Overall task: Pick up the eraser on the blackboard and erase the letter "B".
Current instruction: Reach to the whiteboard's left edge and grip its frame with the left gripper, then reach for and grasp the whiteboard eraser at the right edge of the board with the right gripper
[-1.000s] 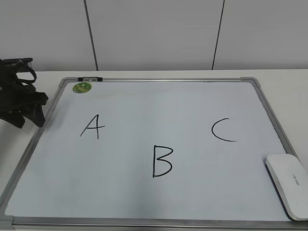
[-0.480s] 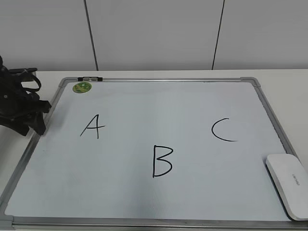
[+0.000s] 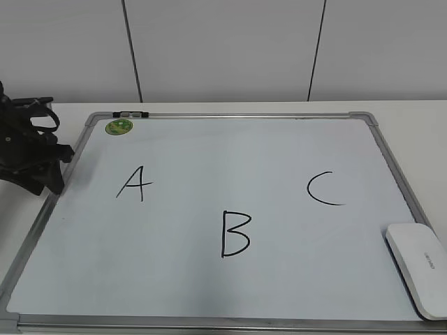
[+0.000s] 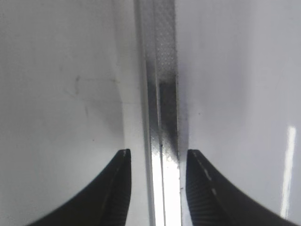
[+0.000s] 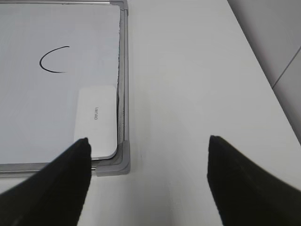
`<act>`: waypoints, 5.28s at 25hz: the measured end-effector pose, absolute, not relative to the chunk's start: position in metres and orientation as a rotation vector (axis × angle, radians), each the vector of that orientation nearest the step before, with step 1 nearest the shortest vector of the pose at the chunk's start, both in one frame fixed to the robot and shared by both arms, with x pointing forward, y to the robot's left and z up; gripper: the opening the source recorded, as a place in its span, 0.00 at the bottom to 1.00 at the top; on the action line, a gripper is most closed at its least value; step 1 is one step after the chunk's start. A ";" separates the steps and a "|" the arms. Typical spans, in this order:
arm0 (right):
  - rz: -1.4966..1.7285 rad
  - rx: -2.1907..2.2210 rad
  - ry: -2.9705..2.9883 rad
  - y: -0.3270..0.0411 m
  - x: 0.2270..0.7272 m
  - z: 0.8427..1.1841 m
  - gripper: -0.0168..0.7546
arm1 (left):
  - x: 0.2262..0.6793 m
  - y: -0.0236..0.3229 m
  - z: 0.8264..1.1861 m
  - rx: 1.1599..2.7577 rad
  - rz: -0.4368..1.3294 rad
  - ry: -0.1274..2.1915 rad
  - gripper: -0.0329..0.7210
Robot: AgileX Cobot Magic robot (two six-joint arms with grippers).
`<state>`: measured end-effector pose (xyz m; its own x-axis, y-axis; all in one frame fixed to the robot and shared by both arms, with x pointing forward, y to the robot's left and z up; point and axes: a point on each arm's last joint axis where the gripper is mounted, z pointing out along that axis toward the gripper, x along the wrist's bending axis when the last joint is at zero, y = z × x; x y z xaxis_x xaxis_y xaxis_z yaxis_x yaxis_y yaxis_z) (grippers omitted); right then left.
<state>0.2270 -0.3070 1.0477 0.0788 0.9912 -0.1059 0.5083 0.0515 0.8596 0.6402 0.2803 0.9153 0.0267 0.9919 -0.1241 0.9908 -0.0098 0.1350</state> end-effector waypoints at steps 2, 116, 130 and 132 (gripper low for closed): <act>0.770 1.565 1.537 -0.307 0.227 1.048 0.79 | 0.640 0.282 0.915 2.105 0.010 2.077 0.39; 0.163 2.005 2.309 -0.271 0.483 0.948 0.89 | 0.642 0.283 0.904 2.072 -0.052 2.106 0.05; 0.112 2.020 2.334 -0.270 0.493 0.923 0.87 | 0.641 0.283 0.904 2.073 -0.054 2.106 0.05; 0.111 2.023 2.333 -0.270 0.494 0.922 0.86 | 0.641 0.283 0.904 2.073 -0.054 2.106 0.05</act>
